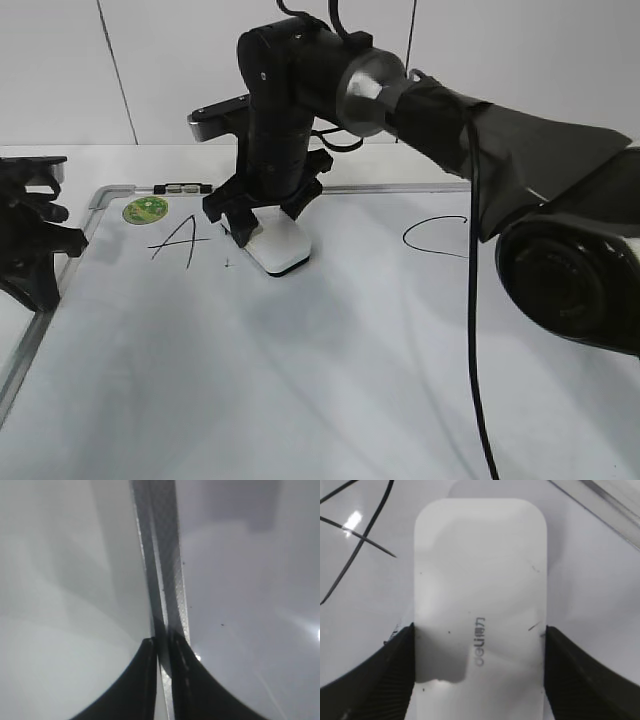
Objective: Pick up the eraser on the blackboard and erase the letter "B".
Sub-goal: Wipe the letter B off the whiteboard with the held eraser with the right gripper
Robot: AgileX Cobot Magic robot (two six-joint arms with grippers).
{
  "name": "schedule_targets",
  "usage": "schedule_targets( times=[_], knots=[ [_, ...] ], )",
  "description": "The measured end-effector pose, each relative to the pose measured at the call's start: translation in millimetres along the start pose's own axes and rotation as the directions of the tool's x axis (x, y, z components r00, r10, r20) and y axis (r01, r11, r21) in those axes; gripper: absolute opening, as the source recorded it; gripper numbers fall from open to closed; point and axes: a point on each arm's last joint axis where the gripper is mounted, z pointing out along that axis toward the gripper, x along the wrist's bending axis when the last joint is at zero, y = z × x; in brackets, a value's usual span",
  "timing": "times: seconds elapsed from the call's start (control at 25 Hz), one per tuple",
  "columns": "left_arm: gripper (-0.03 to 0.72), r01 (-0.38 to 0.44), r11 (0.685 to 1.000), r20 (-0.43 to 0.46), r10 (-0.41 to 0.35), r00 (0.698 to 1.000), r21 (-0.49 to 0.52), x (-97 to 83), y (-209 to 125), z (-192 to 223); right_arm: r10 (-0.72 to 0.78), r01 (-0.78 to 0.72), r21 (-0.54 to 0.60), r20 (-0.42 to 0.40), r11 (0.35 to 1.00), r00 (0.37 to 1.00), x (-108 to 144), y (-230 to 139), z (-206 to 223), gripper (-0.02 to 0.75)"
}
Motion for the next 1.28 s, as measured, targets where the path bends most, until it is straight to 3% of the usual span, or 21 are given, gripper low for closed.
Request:
schedule_targets(
  times=[0.68,1.28],
  knots=[
    [0.041,-0.003,1.000,0.000,0.003,1.000,0.000,0.0,0.4,0.2,-0.001,0.001,-0.003,-0.063,1.000,0.998,0.9,0.6,2.0,0.571],
    [0.041,-0.003,1.000,0.000,0.003,1.000,0.001,0.2,0.3,0.2,-0.045,0.045,-0.005,-0.020,0.999,0.999,7.6,0.8,4.1,0.571]
  ],
)
